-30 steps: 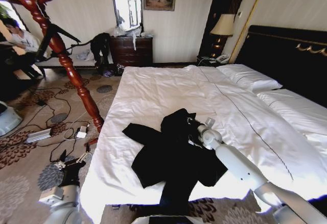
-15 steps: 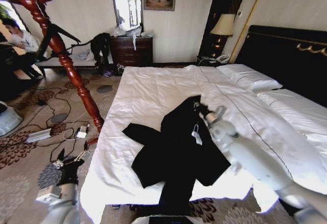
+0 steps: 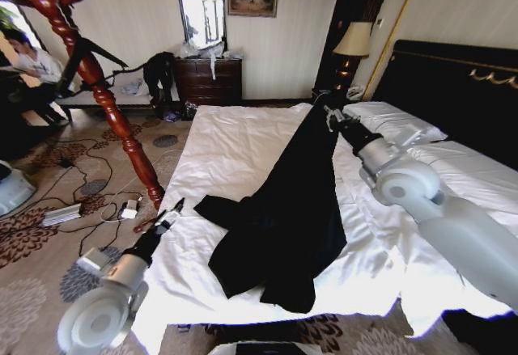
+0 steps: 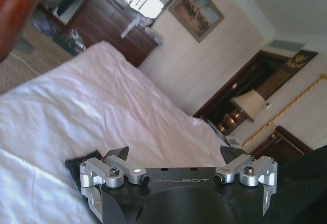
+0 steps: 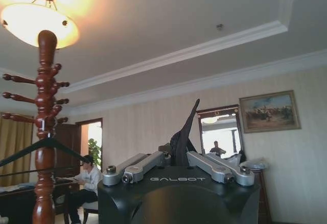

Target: Pick up the clothes from the bed and hang them on the clothes hanger.

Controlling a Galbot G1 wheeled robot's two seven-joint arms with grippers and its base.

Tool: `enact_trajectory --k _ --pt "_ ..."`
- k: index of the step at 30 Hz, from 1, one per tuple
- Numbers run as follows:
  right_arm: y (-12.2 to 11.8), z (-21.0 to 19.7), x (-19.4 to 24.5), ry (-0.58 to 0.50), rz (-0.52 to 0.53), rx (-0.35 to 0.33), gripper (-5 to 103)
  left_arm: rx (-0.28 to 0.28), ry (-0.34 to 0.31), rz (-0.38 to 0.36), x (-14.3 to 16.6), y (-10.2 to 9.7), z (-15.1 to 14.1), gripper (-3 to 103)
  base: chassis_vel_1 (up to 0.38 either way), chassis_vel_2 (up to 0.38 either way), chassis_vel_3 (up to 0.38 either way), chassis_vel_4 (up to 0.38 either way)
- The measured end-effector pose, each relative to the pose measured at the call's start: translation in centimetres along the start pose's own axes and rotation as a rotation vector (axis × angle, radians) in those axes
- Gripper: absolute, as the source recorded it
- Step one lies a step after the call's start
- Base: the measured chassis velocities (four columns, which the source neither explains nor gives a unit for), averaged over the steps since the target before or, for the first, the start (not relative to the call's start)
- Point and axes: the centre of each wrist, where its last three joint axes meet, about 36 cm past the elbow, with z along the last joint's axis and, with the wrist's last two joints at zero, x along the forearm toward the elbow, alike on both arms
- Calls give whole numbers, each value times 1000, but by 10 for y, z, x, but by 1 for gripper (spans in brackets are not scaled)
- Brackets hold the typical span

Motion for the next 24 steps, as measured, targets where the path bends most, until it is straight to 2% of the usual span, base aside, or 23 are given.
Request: enact_trajectory --k 2,4,7,8,10,12,14,18,24 --pt "2 0 2 2 -8 4 1 9 24 -4 -5 2 1 100 0 0 0 0" --pt "3 1 3 8 -17 11 1 19 112 -28 -27 8 3 100 0 0 0 0" --pt "1 9 1 17 -18 6 1 -20 253 -61 -68 22 -5 100 0 0 0 0" --pt "1 9 1 17 -18 6 1 -20 253 -61 -68 22 -5 100 0 0 0 0" --pt "-1 16 -3 20 -17 -5 1 -50 312 -67 -97 28 -17 100 0 0 0 0" --pt "-2 22 -5 25 -15 -12 1 -56 359 -60 -121 33 -27 100 0 0 0 0" --pt "-2 24 -5 28 -13 -12 1 -46 381 -50 -132 35 -32 100 0 0 0 0" --pt "-6 29 -6 34 -6 -10 1 39 461 -10 -173 35 -35 100 0 0 0 0" --pt "-7 30 -8 35 -5 -9 1 77 542 -25 -210 32 -18 100 0 0 0 0"
